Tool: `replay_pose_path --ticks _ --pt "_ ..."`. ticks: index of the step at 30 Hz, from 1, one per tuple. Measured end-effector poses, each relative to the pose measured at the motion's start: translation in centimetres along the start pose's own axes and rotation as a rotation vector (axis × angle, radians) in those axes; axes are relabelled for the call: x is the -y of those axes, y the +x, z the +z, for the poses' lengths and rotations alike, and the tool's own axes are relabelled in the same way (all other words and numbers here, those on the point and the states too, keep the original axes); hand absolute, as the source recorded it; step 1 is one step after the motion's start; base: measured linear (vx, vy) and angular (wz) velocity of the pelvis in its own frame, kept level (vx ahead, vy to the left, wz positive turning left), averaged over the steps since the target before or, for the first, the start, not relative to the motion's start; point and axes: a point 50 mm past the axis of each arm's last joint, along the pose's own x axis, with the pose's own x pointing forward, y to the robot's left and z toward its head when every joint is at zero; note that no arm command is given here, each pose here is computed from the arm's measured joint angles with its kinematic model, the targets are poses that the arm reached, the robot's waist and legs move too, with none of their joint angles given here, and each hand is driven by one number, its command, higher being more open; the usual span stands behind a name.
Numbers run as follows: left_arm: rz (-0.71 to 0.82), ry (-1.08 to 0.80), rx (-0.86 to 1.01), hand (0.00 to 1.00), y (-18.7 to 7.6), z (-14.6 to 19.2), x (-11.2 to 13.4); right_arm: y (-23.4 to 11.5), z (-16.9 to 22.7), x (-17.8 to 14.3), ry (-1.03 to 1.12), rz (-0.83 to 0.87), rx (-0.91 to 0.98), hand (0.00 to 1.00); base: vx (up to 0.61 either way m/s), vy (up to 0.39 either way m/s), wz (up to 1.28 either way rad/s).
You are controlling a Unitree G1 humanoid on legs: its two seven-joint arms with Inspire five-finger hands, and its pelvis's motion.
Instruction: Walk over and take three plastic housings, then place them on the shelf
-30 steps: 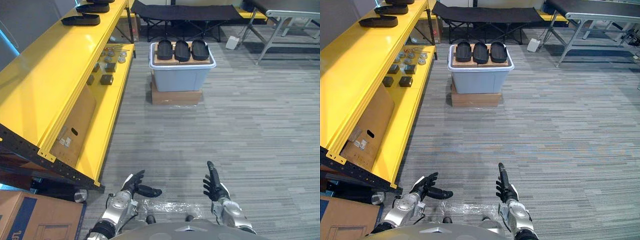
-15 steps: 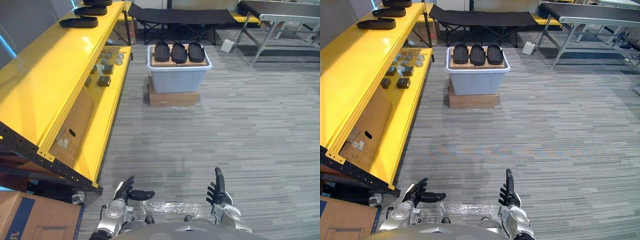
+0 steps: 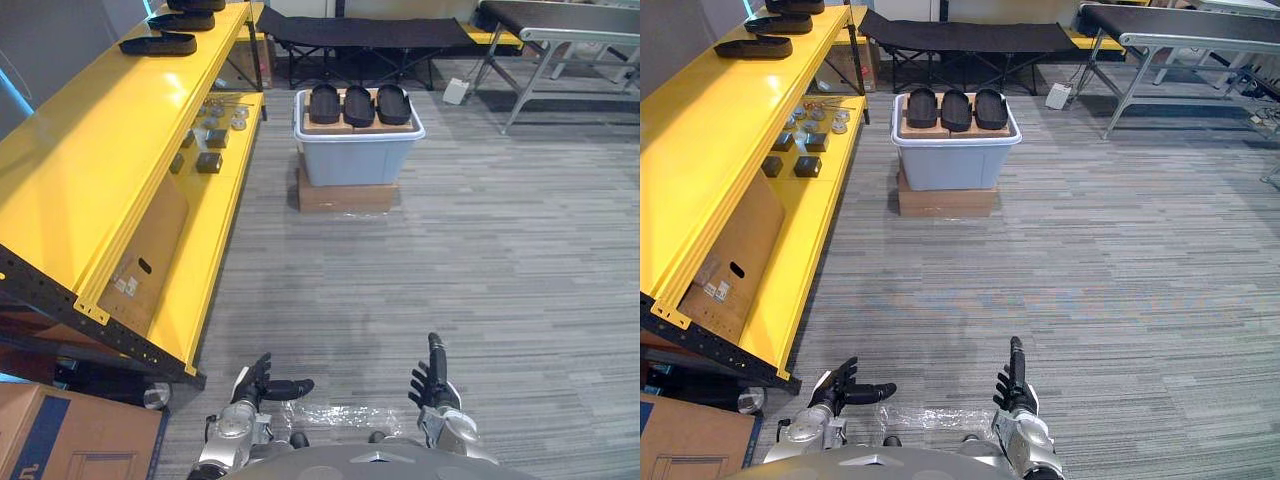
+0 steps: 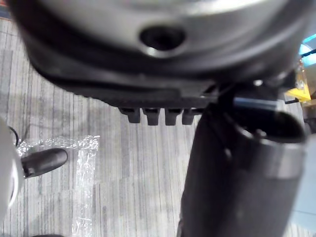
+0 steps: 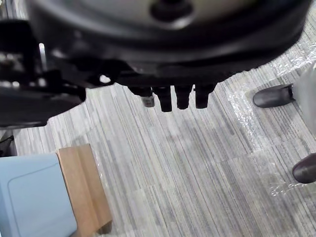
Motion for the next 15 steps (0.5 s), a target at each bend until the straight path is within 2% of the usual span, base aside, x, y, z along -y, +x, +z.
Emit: replay_pose_path --ticks 10,15 --pt "-0.019 -0.005 0.01 1.0 0.0 0.2 0.3 -0.3 -0.2 0.2 0.034 -0.01 0.007 0.0 0.0 0.012 -0.06" --pt "-0.04 0.011 0.071 1.0 0.2 1.9 0.3 -0.4 0.1 0.0 0.081 -0.006 0.029 0.0 0.04 0.037 0.02"
